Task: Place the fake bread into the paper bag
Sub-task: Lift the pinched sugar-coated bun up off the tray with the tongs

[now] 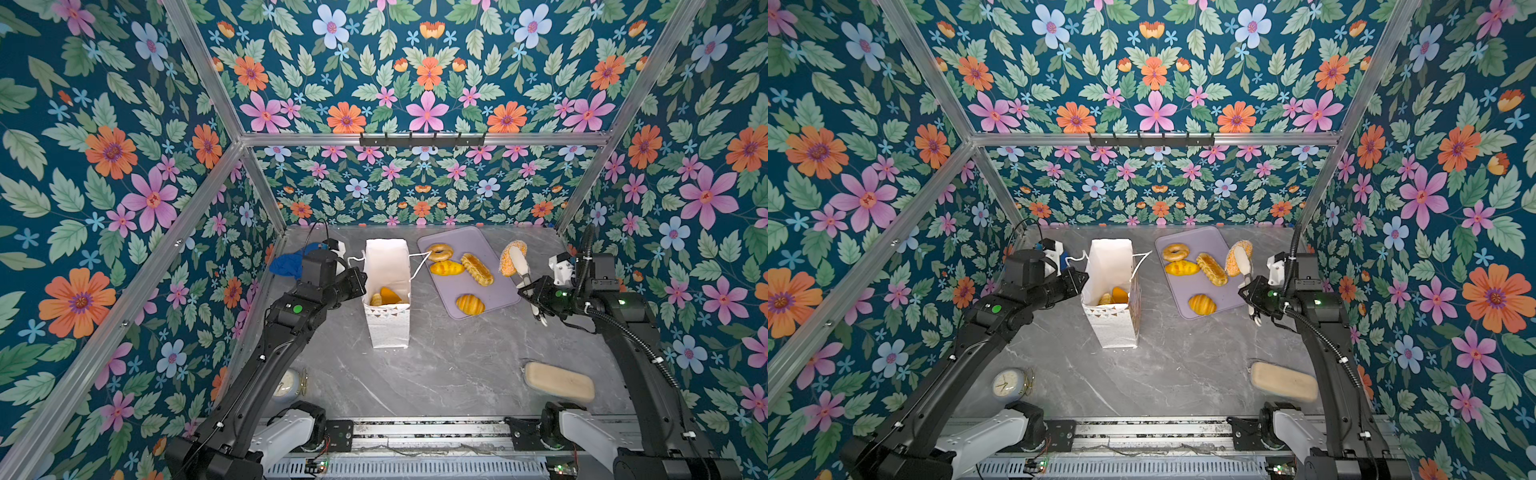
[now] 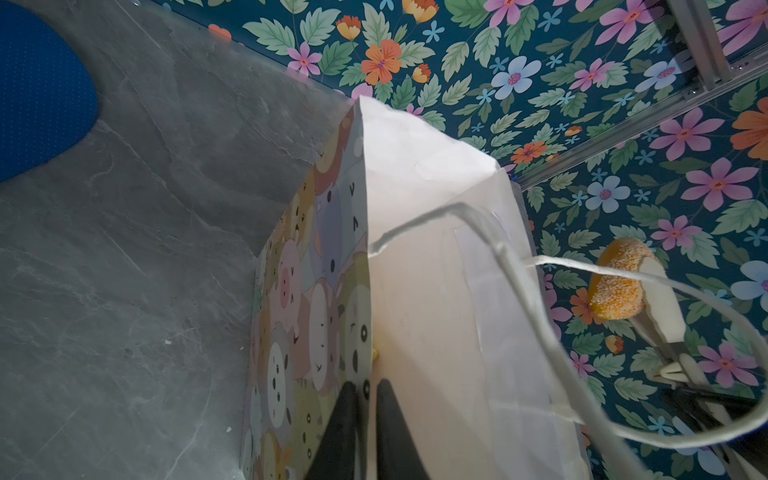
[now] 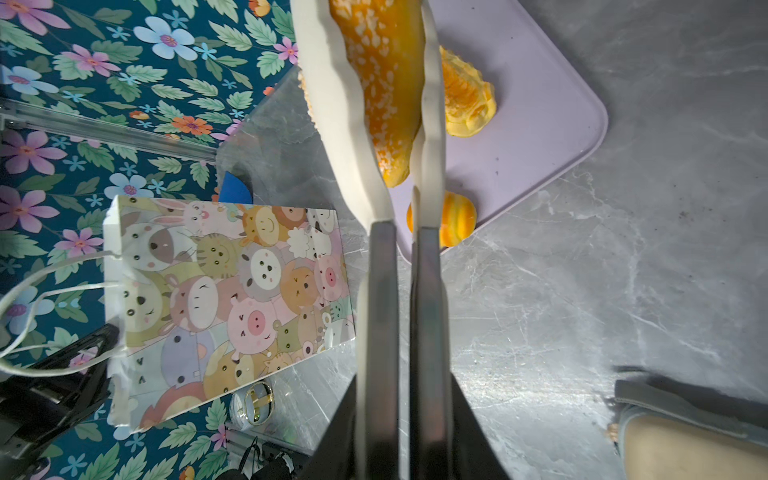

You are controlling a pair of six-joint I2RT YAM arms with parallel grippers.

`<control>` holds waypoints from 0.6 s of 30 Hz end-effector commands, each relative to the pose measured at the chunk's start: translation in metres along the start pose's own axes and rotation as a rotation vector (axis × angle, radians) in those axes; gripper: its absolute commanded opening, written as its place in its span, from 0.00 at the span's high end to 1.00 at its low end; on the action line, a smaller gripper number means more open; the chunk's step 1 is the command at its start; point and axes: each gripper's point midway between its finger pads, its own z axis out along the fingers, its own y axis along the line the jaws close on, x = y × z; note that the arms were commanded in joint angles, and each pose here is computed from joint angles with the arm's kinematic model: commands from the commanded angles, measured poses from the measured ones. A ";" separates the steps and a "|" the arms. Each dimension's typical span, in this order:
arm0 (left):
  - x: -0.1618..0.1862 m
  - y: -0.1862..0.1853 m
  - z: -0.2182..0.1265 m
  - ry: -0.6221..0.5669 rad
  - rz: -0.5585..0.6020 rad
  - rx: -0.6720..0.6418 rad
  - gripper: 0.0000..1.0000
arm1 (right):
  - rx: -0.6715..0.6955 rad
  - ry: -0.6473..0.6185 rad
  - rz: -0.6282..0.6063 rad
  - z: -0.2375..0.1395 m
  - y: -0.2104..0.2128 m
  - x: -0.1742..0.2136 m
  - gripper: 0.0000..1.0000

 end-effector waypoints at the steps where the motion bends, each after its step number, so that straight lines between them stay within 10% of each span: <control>1: -0.003 -0.001 -0.001 -0.010 0.006 -0.003 0.87 | -0.005 -0.039 -0.049 -0.013 0.017 -0.004 0.76; 18: 0.001 0.001 0.000 -0.008 -0.023 0.005 0.89 | -0.107 -0.087 -0.494 -0.044 0.165 0.026 0.77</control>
